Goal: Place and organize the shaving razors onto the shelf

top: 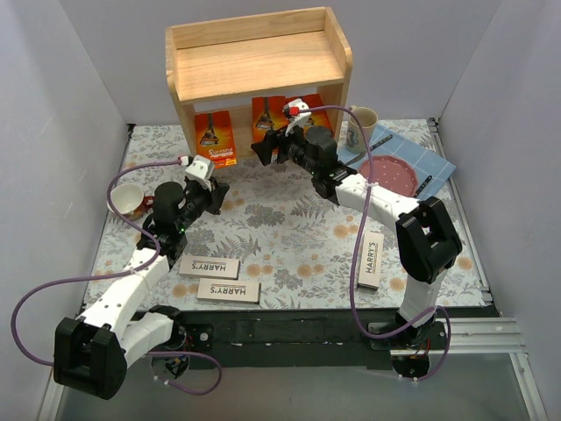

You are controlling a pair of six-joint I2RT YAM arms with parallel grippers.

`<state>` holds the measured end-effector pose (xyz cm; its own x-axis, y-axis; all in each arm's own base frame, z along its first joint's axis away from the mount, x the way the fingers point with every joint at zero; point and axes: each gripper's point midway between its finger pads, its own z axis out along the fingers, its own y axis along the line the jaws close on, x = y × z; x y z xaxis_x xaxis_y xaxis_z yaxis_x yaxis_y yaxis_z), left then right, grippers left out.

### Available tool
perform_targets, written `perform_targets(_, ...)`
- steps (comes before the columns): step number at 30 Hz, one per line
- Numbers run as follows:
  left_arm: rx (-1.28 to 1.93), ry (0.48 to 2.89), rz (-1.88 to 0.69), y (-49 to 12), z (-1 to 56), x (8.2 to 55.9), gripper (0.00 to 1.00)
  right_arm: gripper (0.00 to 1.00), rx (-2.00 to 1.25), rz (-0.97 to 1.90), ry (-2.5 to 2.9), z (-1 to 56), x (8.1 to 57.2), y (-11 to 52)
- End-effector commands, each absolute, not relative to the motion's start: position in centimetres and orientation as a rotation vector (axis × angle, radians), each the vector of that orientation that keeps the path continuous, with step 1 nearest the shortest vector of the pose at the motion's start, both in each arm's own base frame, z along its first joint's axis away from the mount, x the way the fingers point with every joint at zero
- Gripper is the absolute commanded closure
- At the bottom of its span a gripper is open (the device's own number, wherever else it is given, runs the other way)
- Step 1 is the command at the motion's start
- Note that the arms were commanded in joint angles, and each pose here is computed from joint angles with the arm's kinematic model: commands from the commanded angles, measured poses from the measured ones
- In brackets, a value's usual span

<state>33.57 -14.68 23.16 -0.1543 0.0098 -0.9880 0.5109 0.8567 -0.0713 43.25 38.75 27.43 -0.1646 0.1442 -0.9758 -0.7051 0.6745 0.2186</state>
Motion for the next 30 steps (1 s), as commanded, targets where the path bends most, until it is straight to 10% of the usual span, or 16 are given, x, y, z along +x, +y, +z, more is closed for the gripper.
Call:
perform_targets(1,0.39,1.637,-0.443,-14.3,24.2,33.1,0.94,0.17,-0.529,0.834,1.711,23.0,41.3,39.8)
perform_targets(13,0.442,1.508,-0.727,-18.6,30.7,32.3,0.51,0.15,-0.391,0.779,1.482,33.5,41.1,34.9)
perform_targets(30,0.217,1.527,-0.753,-23.3,32.0,40.4,0.39,0.11,-0.228,0.845,1.612,30.3,44.6,32.4)
